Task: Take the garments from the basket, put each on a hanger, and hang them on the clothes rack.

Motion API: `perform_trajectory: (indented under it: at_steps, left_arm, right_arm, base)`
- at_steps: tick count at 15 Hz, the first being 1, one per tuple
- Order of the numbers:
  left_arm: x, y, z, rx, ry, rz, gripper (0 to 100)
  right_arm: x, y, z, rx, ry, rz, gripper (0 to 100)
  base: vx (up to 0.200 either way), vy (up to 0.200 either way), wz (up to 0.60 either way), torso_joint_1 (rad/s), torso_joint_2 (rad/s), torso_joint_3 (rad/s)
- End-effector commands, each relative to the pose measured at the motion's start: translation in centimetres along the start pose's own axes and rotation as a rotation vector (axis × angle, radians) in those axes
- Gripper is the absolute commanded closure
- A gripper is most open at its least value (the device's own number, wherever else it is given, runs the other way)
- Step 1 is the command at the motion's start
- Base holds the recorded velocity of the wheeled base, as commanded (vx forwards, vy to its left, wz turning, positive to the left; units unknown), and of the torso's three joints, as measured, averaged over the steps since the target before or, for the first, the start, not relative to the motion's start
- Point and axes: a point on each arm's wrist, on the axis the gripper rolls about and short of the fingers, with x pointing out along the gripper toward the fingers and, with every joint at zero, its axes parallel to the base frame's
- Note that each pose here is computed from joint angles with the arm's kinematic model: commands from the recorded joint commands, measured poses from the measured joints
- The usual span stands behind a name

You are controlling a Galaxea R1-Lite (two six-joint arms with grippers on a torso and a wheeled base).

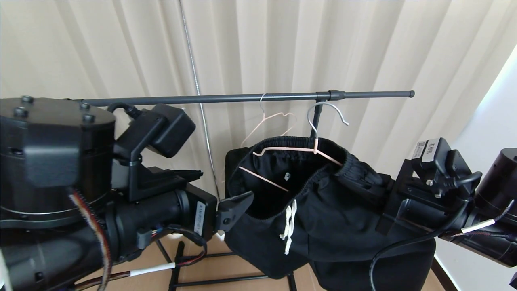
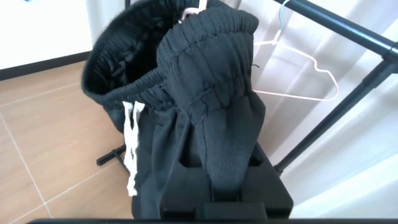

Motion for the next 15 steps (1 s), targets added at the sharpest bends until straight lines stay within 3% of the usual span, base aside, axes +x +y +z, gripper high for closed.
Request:
perform_trajectory:
  at_steps: [1, 6, 10, 11, 13, 15]
  left_arm:
    - [-2.4, 1.5, 0.0, 0.000, -0.051, 0.001, 0]
    - [-3.0, 3.9, -1.0, 0.045, -0.034, 0.051, 0]
    - [-3.4, 7.0, -1.5, 0.207, -0.033, -0.007, 0]
    - [-3.4, 7.3, -1.6, 0.224, -0.033, -0.013, 0]
    - [-3.1, 8.8, -1.7, 0.306, -0.028, -0.029, 0]
    - [-2.0, 9.4, -1.9, 0.420, -0.016, -0.028, 0]
  right_arm:
    - [-0.1, -0.3, -0.1, 0.007, -0.004, 0.016, 100]
    - [-0.6, -0.3, -0.2, 0.009, -0.021, 0.093, 100]
    - [-0.9, -0.9, 0.0, 0.005, -0.048, 0.138, 100]
    - [-0.9, -0.9, 0.1, 0.004, -0.053, 0.141, 100]
    - [-0.5, -1.1, 0.8, -0.001, -0.095, 0.216, 100]
    - [-0.7, -0.9, 0.5, 0.051, -0.096, 0.277, 100]
  base:
    - [0.000, 0.000, 0.00, 0.000, 0.00, 0.000]
    - [0.000, 0.000, 0.00, 0.000, 0.00, 0.000]
    - [0.000, 0.000, 0.00, 0.000, 0.00, 0.000]
    - [0.000, 0.000, 0.00, 0.000, 0.00, 0.000]
    - [0.000, 0.000, 0.00, 0.000, 0.00, 0.000]
    - [0.000, 0.000, 0.00, 0.000, 0.00, 0.000]
